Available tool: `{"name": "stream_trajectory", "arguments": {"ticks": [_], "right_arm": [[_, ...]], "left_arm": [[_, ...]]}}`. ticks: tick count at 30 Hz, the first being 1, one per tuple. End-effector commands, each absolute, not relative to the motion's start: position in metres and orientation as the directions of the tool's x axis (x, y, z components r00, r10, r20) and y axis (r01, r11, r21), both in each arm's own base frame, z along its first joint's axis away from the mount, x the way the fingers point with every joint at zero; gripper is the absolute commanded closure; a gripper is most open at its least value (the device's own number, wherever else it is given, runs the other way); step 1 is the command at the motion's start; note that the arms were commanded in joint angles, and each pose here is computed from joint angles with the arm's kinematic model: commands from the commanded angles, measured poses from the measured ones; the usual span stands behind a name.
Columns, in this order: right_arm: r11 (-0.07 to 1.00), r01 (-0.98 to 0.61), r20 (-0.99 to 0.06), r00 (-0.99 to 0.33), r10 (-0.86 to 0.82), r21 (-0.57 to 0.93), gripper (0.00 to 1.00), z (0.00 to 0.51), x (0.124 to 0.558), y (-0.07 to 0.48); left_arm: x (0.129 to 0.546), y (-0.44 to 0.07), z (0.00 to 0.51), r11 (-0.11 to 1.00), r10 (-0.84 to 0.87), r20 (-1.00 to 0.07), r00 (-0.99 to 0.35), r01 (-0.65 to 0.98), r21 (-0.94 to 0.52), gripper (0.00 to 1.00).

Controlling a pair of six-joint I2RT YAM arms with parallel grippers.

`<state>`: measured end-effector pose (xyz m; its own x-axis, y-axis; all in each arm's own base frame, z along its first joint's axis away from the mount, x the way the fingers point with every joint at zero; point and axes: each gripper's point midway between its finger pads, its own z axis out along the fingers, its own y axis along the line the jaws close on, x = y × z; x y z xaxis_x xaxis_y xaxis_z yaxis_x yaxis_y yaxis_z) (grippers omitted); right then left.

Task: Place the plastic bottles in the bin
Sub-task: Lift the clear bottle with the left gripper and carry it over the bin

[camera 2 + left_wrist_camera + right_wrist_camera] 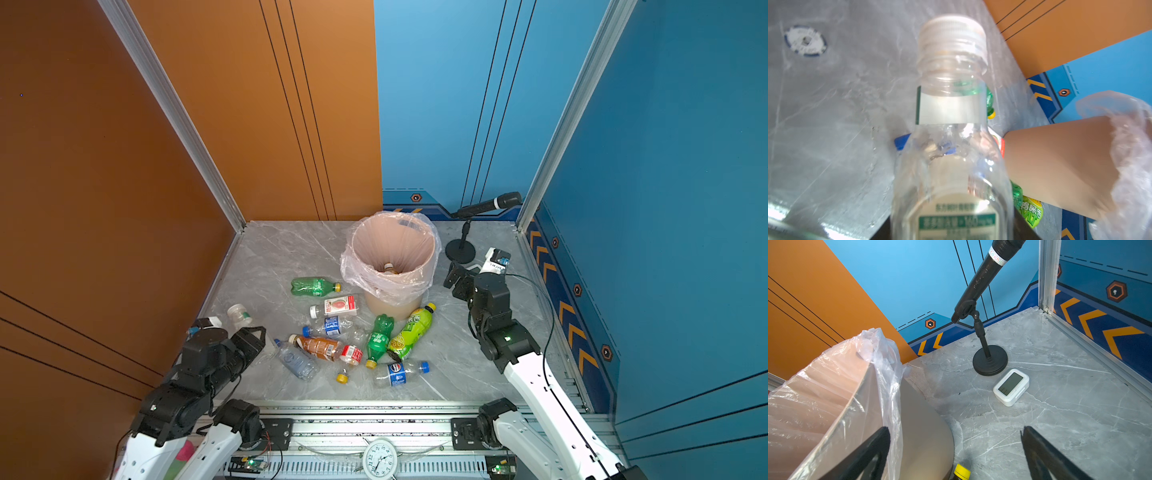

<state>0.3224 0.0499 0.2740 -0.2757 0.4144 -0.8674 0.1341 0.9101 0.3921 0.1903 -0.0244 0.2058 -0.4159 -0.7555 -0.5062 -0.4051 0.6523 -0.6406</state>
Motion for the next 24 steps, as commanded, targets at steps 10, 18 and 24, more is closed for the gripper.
{"name": "stream_trajectory", "arguments": {"ticks": [10, 18, 24], "right_arm": [[0.902, 0.163, -0.848, -0.309, 0.431, 0.399, 0.00, 0.261, 0.309, 0.043], [0.896, 0.170, -0.842, -0.306, 0.445, 0.411, 0.00, 0.258, 0.303, 0.040], [0.896, 0.172, -0.841, -0.310, 0.444, 0.409, 0.00, 0.259, 0.299, 0.039]], "left_arm": [[0.292, -0.099, 0.371, 0.861, -0.445, -0.836, -0.322, 0.103, -0.498, 0.51], [0.335, -0.214, 0.433, 0.831, -0.221, -0.928, -0.300, 0.440, -0.341, 0.50], [0.363, -0.295, 0.436, 0.775, -0.090, -0.951, -0.294, 0.579, -0.253, 0.50]]}}
